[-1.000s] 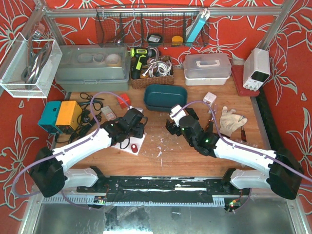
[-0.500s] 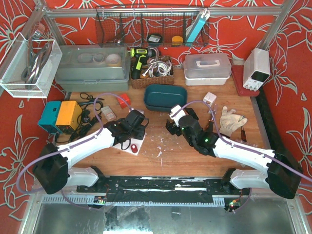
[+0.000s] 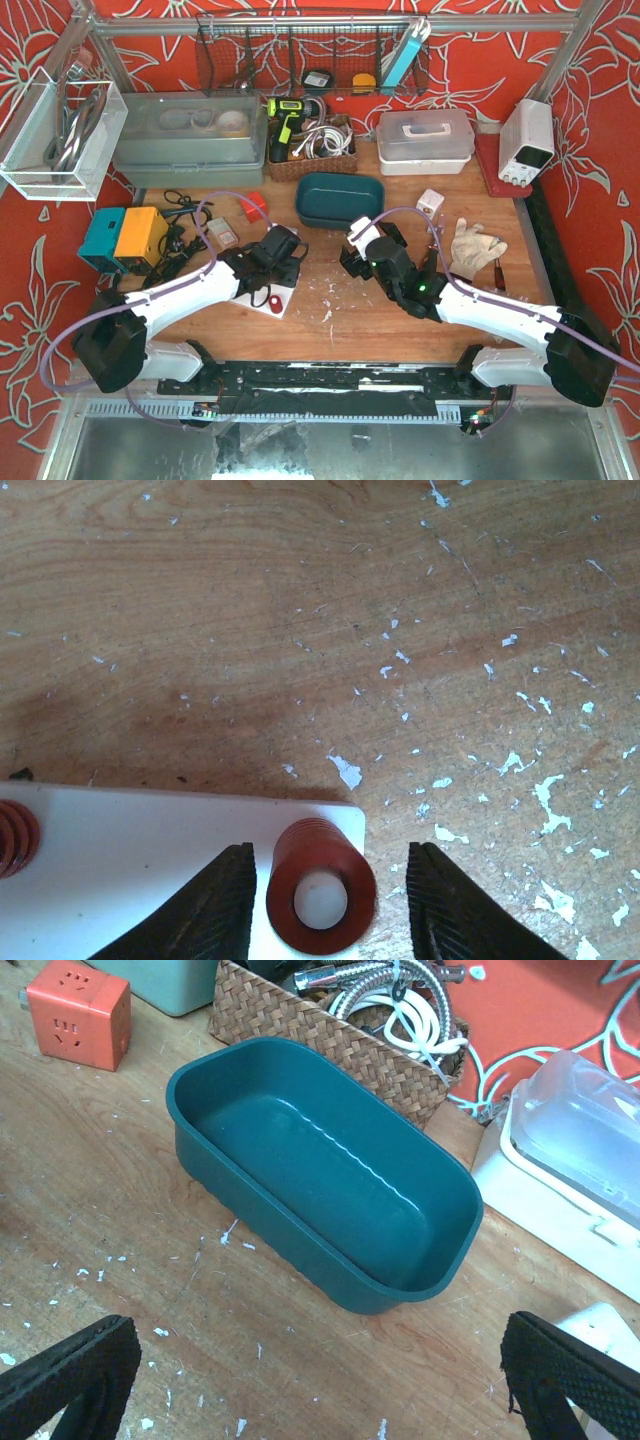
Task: Install the large spring
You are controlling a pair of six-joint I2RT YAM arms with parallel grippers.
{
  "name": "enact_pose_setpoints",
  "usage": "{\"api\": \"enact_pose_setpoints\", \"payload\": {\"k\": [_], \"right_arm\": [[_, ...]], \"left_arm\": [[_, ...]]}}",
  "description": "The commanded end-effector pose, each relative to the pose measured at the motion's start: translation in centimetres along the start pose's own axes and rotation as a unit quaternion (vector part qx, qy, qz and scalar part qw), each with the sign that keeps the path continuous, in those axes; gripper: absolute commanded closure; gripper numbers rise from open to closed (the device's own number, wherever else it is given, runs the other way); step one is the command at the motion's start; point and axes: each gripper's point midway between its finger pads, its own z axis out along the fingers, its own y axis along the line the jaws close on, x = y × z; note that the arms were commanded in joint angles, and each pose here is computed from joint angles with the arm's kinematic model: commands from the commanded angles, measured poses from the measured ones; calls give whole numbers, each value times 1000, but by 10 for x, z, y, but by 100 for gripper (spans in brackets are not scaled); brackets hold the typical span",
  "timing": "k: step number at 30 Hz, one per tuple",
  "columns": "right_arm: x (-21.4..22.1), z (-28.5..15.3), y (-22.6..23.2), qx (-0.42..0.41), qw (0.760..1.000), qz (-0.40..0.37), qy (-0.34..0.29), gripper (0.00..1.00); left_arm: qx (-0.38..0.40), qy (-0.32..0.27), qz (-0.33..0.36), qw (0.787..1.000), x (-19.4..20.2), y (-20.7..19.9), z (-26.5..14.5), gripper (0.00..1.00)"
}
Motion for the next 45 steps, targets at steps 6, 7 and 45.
{"api": "enact_pose_setpoints", "payload": {"k": [6,7,45], "right_arm": [[5,2,-6,12,1000,10,2,1],[5,2,-6,13,1000,10,3,1],[113,-11,-225,319,933,160,41,1]], "left_arm": [[1,-16,-2,1000,-9,-2,-5,49],[2,-24,-4,1000,-14,-3,-8,46],[-188,-429,-7,883,-90,160,-63,0]]}}
